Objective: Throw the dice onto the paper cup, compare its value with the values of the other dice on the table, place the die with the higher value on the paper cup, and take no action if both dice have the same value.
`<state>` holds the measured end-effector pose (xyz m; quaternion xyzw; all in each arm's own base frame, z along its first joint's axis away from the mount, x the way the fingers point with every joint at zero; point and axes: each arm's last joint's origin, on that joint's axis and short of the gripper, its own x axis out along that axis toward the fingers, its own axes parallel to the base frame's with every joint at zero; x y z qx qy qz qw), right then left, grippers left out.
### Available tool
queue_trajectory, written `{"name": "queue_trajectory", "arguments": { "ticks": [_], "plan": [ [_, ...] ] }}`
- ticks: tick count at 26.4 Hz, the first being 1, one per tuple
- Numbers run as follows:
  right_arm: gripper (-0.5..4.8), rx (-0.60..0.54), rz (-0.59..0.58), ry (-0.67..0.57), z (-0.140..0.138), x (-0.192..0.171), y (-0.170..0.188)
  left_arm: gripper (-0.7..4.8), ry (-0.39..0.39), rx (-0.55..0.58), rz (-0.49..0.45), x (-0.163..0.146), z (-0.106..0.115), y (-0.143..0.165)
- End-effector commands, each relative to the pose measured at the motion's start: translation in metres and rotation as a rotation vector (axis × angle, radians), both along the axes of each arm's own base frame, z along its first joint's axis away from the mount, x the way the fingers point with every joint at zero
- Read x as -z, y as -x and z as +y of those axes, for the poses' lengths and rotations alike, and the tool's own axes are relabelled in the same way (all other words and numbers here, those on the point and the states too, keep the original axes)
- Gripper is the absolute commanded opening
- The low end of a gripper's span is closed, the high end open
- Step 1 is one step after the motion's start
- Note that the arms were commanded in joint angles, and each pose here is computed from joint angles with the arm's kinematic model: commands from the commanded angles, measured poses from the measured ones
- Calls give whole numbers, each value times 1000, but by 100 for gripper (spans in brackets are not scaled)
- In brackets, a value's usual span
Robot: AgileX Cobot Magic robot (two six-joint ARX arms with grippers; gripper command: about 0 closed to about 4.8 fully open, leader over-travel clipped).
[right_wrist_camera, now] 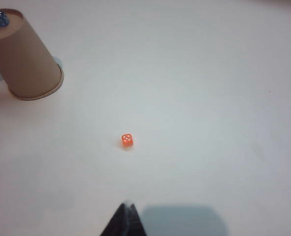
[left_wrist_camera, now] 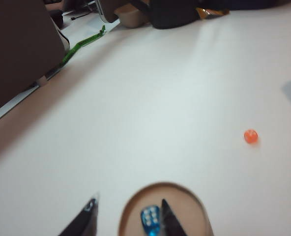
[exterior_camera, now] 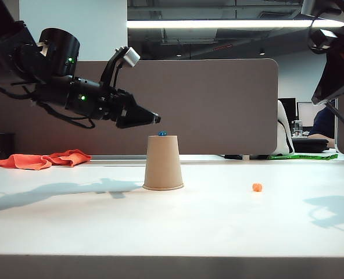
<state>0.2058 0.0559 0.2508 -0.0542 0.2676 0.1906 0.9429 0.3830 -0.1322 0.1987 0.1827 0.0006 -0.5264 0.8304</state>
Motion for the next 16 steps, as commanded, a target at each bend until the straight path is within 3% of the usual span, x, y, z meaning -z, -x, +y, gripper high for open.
{"name": "queue_trajectory", "arguments": {
  "ticks": [1,10,16],
  "plan": [
    [-6,-6,-18,-5,0,-3,0,162,38,1,50,-5,-4,-4],
    [-6,-6,-18,-5,0,-3,0,184,11,-11,159,2,-4,-3],
    [-6,-6,-18,-5,0,-3,0,184,2,-28,162,2,-4,-3]
  ]
}}
